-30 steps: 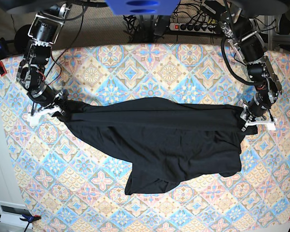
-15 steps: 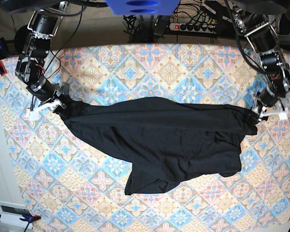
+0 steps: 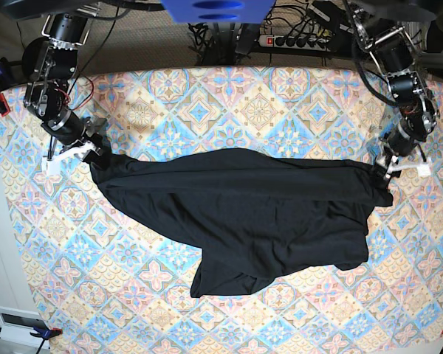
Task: Layout the t-shirt on the table in an organized manner, then fold the t-shirt properly
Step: 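Lift the held edge with both grippers and draw it toward the robot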
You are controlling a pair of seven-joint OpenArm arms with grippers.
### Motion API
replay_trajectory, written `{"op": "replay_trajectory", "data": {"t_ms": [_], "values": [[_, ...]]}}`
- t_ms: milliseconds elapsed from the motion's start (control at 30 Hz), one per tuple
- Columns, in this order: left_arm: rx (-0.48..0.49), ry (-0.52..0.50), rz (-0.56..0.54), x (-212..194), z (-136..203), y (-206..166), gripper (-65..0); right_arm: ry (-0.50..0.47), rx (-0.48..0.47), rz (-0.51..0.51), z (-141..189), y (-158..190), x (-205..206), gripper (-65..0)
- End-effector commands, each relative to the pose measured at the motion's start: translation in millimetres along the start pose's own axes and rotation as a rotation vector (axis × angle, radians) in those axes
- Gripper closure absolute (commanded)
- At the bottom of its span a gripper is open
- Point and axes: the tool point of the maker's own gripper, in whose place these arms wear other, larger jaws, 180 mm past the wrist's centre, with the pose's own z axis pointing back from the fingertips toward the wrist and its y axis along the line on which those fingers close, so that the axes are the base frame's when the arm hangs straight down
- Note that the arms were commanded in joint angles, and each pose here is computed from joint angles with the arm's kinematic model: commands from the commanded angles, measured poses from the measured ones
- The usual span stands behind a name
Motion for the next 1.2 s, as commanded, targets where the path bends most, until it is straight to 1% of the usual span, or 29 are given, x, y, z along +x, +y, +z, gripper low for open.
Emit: {"op": "replay_trajectory", "data": {"t_ms": [0,33,200,300,333,400,467,533,567,700,800,867,1167], "values": [[-0.006,-0.006,-0.032,4,-5,-11,-26.9,-0.048,0.026,0.025,3,8,18,-17.9],[0.010,0.006,-0.044,-3,-8,-10,-26.9,-0.048,0.026,0.025,3,8,18,-17.9],[0.022,0.024,-0.082,-16,-25,-24,-26.6,-0.046,0.026,0.042,9,10,15,-17.9],[-0.006,0.025,-0.075,-19,-32,-38,-26.1,-0.052,0.032,0.056,11,15,16,-18.0],[-0.012,0.022,-0.074,-18,-32,-41,-24.8,-0.051,0.031,0.055,11,15,15,-18.0],[-0.018,0.019,-0.073,-16,-33,-43,-19.0,-0.044,0.025,0.052,13,12,11,-18.1],[-0.017,0.016,-0.077,-14,-32,-43,-9.6,-0.028,0.011,0.044,16,6,3,-18.2],[-0.018,0.008,-0.075,-11,-31,-43,-1.7,-0.022,0.005,0.040,17,3,0,-20.1],[-0.016,0.005,-0.078,-9,-30,-42,0.0,-0.022,0.006,0.039,17,4,0,-21.9],[-0.001,-0.006,-0.093,1,-25,-37,0.0,-0.007,0.000,0.036,19,1,-7,-29.9],[0.000,-0.007,-0.093,1,-24,-36,0.0,-0.002,-0.001,0.021,16,-1,-10,-33.6],[0.007,-0.014,-0.102,7,-22,-34,0.0,0.007,0.001,-0.013,11,-3,-18,-33.8],[0.009,-0.018,-0.106,10,-21,-34,0.0,0.011,0.018,-0.106,-14,-5,-19,-33.8]]}}
